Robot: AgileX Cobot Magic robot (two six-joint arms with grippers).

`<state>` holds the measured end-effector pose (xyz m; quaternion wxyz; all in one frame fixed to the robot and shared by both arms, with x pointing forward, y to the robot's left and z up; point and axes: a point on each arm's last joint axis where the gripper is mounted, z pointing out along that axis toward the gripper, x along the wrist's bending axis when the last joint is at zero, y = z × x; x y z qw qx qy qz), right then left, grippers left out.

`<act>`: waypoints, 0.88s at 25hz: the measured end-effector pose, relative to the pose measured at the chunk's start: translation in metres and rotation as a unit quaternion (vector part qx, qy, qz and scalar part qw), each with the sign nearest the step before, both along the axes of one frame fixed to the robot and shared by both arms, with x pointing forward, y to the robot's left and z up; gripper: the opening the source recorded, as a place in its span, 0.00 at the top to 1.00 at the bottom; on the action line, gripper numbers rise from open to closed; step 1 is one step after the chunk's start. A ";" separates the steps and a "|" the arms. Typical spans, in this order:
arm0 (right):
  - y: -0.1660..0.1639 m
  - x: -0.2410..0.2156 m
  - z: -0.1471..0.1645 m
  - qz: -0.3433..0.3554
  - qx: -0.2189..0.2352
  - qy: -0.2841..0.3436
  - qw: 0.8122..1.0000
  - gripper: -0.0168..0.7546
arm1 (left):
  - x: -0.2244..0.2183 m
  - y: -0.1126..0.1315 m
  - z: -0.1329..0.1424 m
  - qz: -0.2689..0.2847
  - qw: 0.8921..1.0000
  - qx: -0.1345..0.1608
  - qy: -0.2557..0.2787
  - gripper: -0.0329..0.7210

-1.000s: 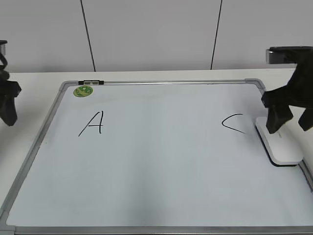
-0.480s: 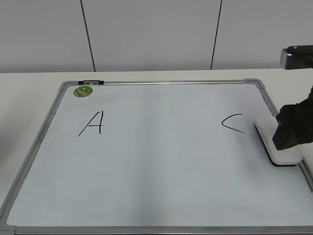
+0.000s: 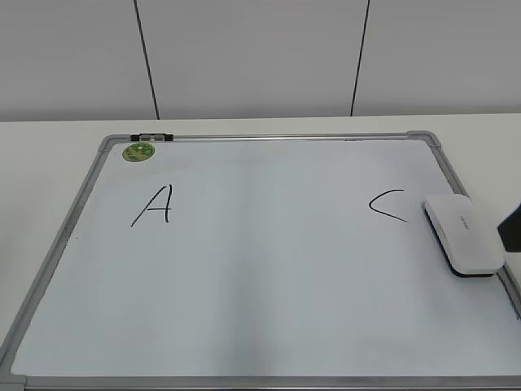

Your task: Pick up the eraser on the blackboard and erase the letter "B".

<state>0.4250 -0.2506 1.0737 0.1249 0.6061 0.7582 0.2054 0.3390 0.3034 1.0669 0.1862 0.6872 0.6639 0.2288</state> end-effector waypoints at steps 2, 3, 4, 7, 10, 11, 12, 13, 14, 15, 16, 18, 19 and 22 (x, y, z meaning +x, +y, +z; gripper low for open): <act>-0.004 -0.016 0.002 0.000 0.003 -0.013 1.000 0.26 | -0.015 0.001 -0.005 0.002 1.000 0.000 -0.004 0.31; -0.006 -0.024 0.002 0.000 0.004 -0.019 1.000 0.26 | -0.022 0.001 -0.007 0.006 1.000 -0.003 -0.010 0.31; -0.008 -0.033 0.003 0.001 0.005 -0.028 1.000 0.26 | -0.029 0.002 -0.008 0.011 1.000 -0.006 -0.014 0.31; -0.014 -0.056 -0.001 0.002 -0.001 -0.046 0.999 0.26 | -0.045 0.003 -0.009 0.019 0.999 -0.013 -0.036 0.31; -0.022 -0.078 -0.010 0.003 -0.015 -0.056 0.998 0.26 | -0.057 0.003 -0.006 0.021 0.997 -0.016 -0.066 0.32; -0.024 -0.085 -0.014 0.004 -0.020 -0.054 0.998 0.26 | -0.060 0.003 -0.005 0.021 0.997 -0.018 -0.075 0.33; -0.025 -0.088 -0.017 0.004 -0.022 -0.052 0.998 0.26 | -0.062 0.003 -0.005 0.021 0.996 -0.019 -0.081 0.33; -0.027 -0.093 -0.020 0.004 -0.025 -0.053 0.998 0.26 | -0.063 0.003 -0.005 0.021 0.996 -0.020 -0.084 0.33; -0.028 -0.098 -0.024 0.004 -0.025 -0.052 0.998 0.26 | -0.064 0.003 -0.005 0.021 0.996 -0.020 -0.086 0.33; -0.028 -0.101 -0.026 0.004 -0.026 -0.049 0.998 0.26 | -0.065 0.003 -0.006 0.021 0.996 -0.021 -0.086 0.33; -0.031 -0.106 -0.032 0.004 -0.035 -0.044 0.998 0.26 | -0.064 0.003 -0.008 0.020 0.996 -0.023 -0.083 0.33; -0.033 -0.111 -0.037 0.004 -0.045 -0.034 0.998 0.26 | -0.063 0.002 -0.014 0.019 0.997 -0.026 -0.077 0.33; -0.034 -0.113 -0.039 0.004 -0.048 -0.032 0.998 0.26 | -0.062 0.002 -0.014 0.018 0.996 -0.028 -0.078 0.33; -0.035 -0.114 -0.040 0.004 -0.051 -0.029 0.998 0.26 | -0.062 0.001 -0.015 0.018 0.996 -0.030 -0.080 0.33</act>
